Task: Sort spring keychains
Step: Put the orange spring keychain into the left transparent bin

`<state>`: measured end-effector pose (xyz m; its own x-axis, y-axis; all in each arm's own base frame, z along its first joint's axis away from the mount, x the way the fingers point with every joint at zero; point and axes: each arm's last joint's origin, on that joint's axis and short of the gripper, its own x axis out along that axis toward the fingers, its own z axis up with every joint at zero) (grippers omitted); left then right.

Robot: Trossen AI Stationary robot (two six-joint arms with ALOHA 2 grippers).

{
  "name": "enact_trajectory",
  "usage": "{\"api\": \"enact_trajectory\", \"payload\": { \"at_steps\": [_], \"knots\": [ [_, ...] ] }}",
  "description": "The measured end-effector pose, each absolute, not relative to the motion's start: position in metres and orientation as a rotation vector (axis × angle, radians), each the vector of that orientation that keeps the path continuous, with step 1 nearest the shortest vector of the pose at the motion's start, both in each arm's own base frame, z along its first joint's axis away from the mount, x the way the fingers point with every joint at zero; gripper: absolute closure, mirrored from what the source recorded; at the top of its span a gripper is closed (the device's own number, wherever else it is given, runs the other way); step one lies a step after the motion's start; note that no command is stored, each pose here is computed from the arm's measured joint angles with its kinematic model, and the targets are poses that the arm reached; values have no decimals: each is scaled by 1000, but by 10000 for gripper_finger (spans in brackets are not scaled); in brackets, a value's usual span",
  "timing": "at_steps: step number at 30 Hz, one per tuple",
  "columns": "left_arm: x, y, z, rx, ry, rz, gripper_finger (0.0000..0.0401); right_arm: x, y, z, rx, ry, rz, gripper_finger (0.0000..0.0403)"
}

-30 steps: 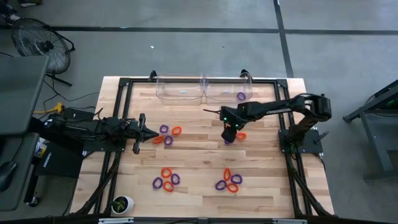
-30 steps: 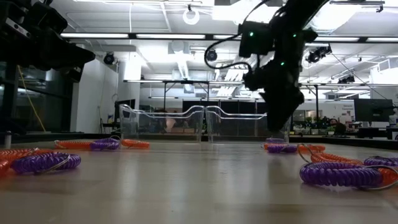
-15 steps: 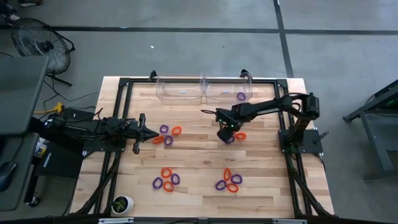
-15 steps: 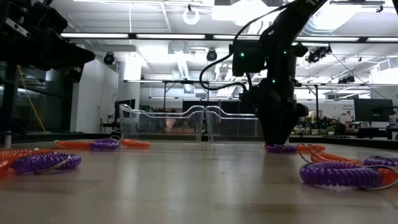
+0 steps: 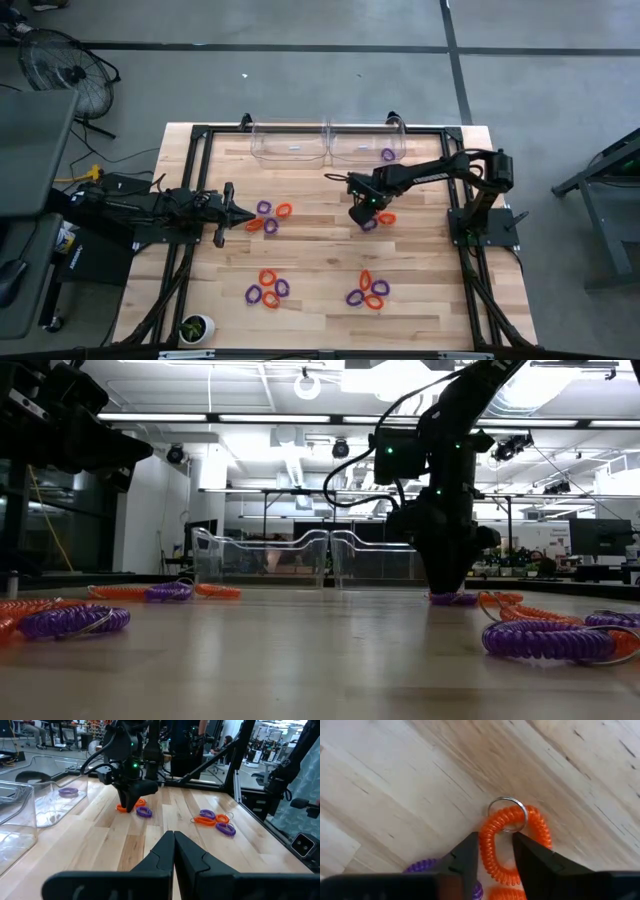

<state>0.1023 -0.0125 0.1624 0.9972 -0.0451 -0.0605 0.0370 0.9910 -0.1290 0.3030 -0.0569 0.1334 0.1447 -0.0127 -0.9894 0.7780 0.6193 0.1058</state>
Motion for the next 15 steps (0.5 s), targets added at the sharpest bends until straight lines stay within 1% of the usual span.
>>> {"api": "enact_trajectory", "payload": {
  "at_steps": [6, 9, 15],
  "knots": [
    [102, -12, 162, -128, 64, -41, 401, 302, -57, 133, 729, 1327, -657, 361],
    [102, -12, 162, -128, 63, -41, 401, 302, -57, 133, 724, 1328, -659, 388],
    [102, -12, 162, -128, 64, -41, 401, 302, -57, 133, 728, 1331, -652, 396]
  ]
}}
